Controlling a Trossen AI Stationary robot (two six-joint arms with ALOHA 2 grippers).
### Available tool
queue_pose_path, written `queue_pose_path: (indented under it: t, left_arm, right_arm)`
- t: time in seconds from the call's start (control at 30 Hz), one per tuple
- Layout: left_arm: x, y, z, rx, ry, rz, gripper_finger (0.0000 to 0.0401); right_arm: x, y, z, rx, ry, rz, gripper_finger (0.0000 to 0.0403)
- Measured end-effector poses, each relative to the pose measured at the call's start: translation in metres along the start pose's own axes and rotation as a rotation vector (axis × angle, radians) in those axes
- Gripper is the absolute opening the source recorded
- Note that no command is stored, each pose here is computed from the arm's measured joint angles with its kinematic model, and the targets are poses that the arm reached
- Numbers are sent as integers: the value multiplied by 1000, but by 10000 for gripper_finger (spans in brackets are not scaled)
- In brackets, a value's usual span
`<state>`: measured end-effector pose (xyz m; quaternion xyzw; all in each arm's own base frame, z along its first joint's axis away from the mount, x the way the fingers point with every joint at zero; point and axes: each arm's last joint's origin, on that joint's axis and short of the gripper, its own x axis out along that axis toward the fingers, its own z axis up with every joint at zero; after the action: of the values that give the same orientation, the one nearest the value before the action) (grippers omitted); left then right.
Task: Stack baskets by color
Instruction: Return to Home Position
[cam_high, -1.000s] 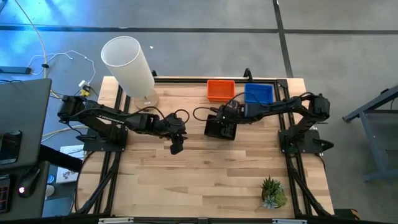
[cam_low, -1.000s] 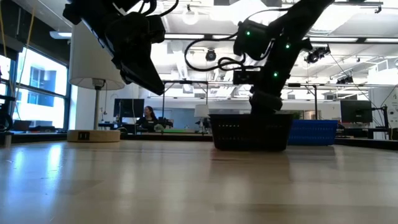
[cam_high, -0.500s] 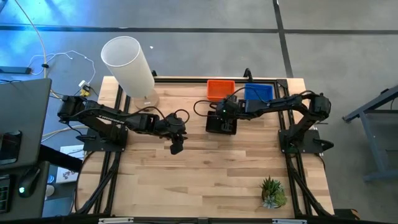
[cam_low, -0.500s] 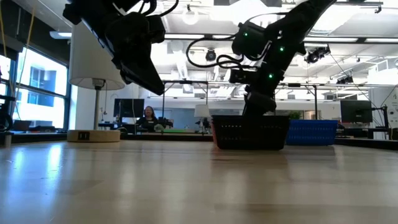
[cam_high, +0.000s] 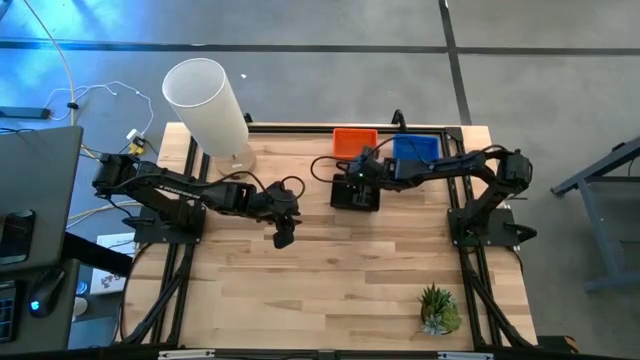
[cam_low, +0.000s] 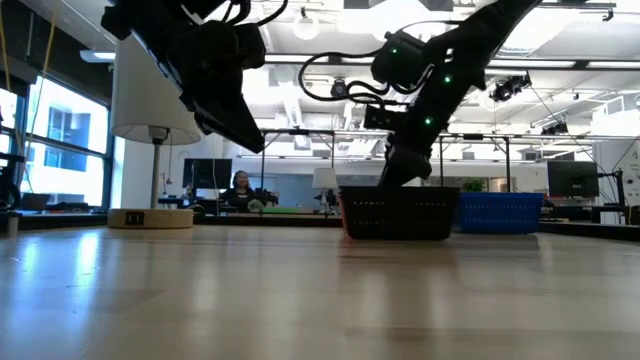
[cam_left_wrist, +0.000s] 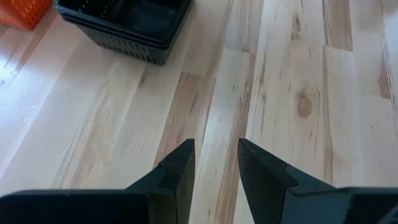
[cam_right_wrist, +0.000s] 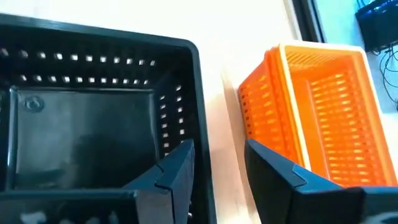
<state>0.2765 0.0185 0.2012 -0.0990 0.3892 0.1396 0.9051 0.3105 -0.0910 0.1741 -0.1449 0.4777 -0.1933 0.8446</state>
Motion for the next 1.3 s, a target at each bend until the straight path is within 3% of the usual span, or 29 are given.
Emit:
queue_pose_path:
  t: [0.13,0.4,0.6,0.8,1.0,1.3]
  left_arm:
    - [0,1,0,8,10,-17,107]
    - [1,8,-2,11,101,-274,107]
    - [0,9,-2,28,100,-290,107]
    - [6,10,-11,31,49,-308,107]
    - [2,10,-25,21,-23,-420,107]
    - [-31,29,-51,4,-194,-401,107]
  right_arm:
    - [1,-2,0,32,-5,-1,128]
    - [-24,4,9,142,-75,19,128]
    - [-60,19,17,212,-159,100,128]
    - [-87,41,21,167,-212,187,128]
    - [-101,63,13,105,-149,250,128]
    - [-119,70,2,79,-99,214,128]
